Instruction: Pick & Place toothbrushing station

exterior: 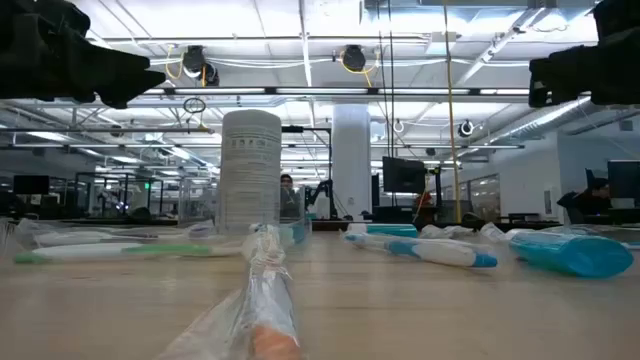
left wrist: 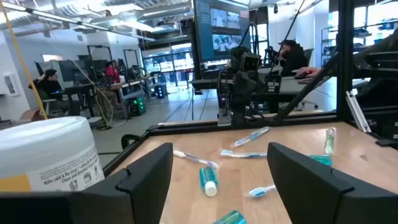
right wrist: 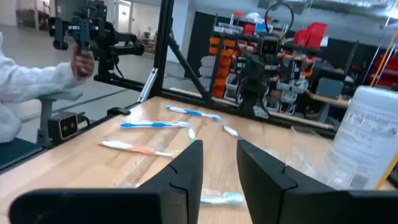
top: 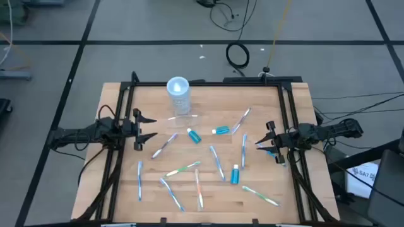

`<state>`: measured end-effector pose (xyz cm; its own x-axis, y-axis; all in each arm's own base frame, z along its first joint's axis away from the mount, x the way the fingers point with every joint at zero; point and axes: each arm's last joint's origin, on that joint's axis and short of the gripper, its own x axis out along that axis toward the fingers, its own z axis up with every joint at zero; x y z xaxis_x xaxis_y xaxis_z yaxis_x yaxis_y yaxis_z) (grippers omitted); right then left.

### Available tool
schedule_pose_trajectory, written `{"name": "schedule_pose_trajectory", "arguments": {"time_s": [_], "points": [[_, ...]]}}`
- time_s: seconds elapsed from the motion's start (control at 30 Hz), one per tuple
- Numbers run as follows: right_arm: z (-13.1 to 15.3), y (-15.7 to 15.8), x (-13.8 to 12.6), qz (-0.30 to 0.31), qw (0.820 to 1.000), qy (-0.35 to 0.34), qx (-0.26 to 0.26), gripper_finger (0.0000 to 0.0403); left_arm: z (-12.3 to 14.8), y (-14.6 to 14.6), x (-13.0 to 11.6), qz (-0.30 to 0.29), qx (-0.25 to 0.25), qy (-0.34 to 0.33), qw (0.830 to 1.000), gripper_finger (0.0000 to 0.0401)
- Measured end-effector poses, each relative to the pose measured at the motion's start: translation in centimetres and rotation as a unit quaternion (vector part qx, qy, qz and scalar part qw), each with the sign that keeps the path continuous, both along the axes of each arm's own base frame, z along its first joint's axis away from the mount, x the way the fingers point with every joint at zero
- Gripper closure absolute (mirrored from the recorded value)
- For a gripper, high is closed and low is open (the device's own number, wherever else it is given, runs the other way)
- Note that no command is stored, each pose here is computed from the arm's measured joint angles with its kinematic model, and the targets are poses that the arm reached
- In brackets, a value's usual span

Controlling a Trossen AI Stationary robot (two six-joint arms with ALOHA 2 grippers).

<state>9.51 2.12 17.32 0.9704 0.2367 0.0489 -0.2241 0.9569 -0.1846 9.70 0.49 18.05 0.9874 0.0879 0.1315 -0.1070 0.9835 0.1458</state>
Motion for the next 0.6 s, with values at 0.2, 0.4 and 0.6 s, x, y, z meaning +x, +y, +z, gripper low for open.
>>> {"name": "schedule_pose_trajectory", "arguments": {"time_s": [0.2,0.4,0.6], "points": [[0.29,0.0,-0.02,0.0,1.0,-0.015,0.001,0.0314,0.0,0.0,0.0,-0.003,-0.021,-0.002,1.0,0.0132],[0.49,-0.01,-0.03,0.001,1.0,-0.023,0.013,0.0314,0.2,0.0,-0.03,-0.008,-0.05,-0.015,0.999,0.0132],[0.53,-0.01,-0.04,-0.001,1.0,-0.027,0.005,0.0314,0.34,-0.01,-0.05,-0.011,-0.066,-0.024,0.997,0.0132]]}}
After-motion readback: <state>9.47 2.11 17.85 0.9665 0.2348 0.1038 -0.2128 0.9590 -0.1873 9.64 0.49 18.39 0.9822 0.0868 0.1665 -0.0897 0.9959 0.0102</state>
